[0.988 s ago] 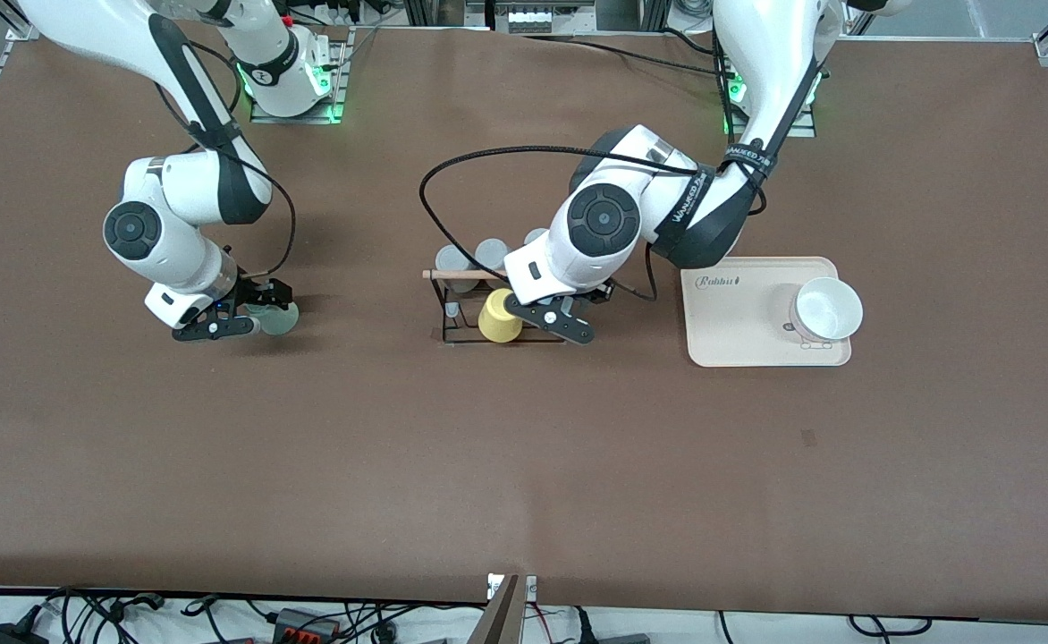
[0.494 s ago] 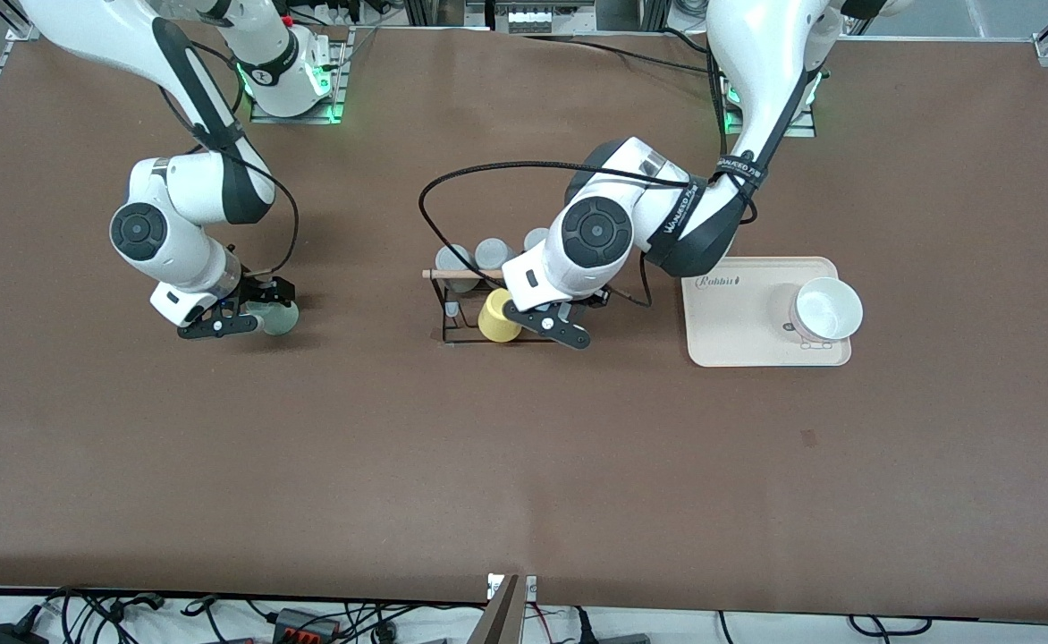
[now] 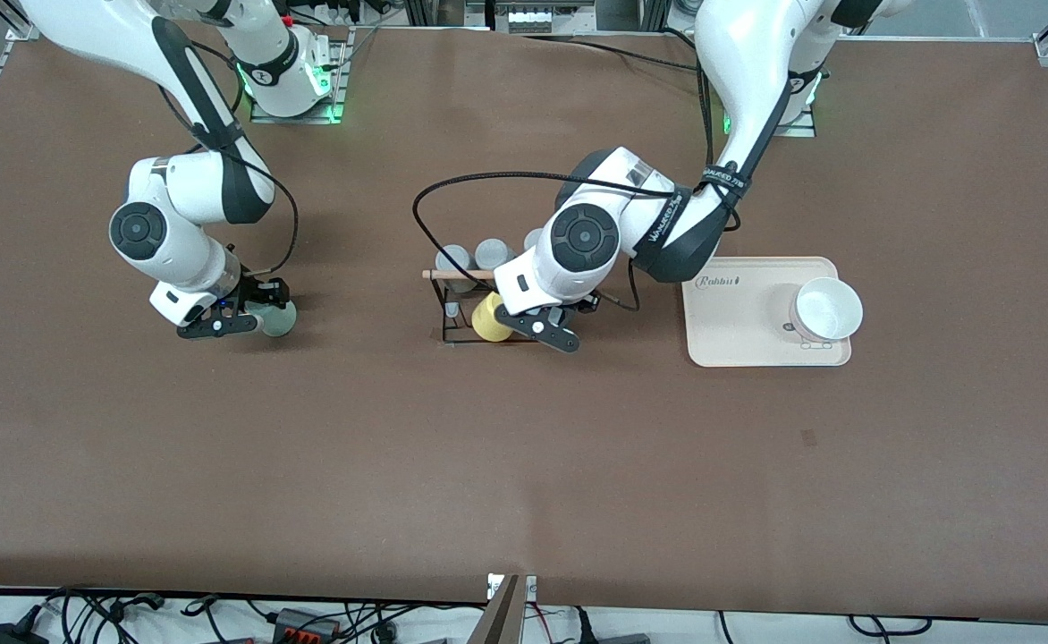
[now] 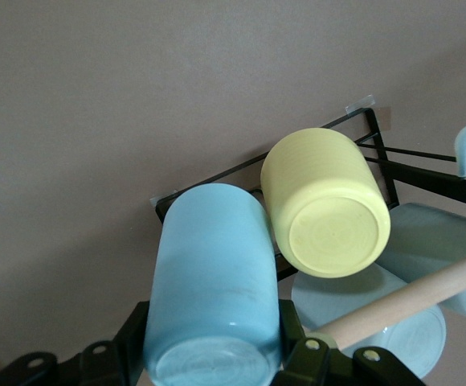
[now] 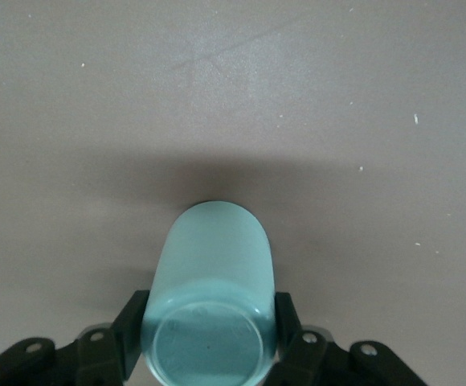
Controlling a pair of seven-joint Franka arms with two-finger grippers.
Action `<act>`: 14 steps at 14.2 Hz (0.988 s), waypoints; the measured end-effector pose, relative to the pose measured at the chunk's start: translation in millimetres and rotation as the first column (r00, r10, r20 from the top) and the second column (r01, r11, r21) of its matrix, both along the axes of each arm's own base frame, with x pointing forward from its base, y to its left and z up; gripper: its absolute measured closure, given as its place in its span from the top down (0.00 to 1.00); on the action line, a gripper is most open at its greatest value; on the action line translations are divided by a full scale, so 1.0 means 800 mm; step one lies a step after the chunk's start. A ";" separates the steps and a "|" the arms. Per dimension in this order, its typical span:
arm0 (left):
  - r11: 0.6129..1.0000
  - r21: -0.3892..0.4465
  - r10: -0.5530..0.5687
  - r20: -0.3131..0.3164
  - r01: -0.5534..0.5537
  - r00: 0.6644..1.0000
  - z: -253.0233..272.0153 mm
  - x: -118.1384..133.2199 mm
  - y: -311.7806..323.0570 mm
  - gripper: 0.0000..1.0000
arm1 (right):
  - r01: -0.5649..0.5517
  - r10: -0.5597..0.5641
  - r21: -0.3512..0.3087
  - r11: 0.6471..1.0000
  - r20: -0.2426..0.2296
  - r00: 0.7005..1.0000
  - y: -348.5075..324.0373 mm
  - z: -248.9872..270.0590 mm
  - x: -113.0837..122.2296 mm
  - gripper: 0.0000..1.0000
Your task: Hang scattered cups on rack with three cups
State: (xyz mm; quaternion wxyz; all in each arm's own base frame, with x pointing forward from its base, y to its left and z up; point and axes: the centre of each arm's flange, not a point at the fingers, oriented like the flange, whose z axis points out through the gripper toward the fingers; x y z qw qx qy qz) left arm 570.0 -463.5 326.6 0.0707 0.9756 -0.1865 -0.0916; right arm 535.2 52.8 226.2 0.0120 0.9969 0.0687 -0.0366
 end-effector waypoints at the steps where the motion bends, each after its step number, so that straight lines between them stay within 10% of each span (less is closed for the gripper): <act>1: 1.000 0.002 0.001 -0.003 -0.001 1.000 -0.005 0.000 0.000 0.66 | 0.000 0.000 -0.001 1.000 -0.005 1.000 0.000 0.006 0.001 0.67; 5: 1.000 -0.002 0.003 0.004 -0.003 1.000 -0.013 0.002 -0.003 0.69 | 0.005 -0.005 -0.009 1.000 -0.015 1.000 -0.001 0.084 0.013 0.67; 9: 1.000 -0.008 0.018 0.027 -0.017 0.999 0.002 0.014 0.006 1.00 | 0.011 -0.011 -0.014 1.000 -0.008 1.000 -0.001 0.182 0.017 0.67; 14: 0.993 0.043 0.110 0.060 -0.113 0.992 0.076 0.060 0.093 1.00 | 0.059 -0.058 -0.017 0.998 0.007 0.998 0.034 0.270 0.033 0.67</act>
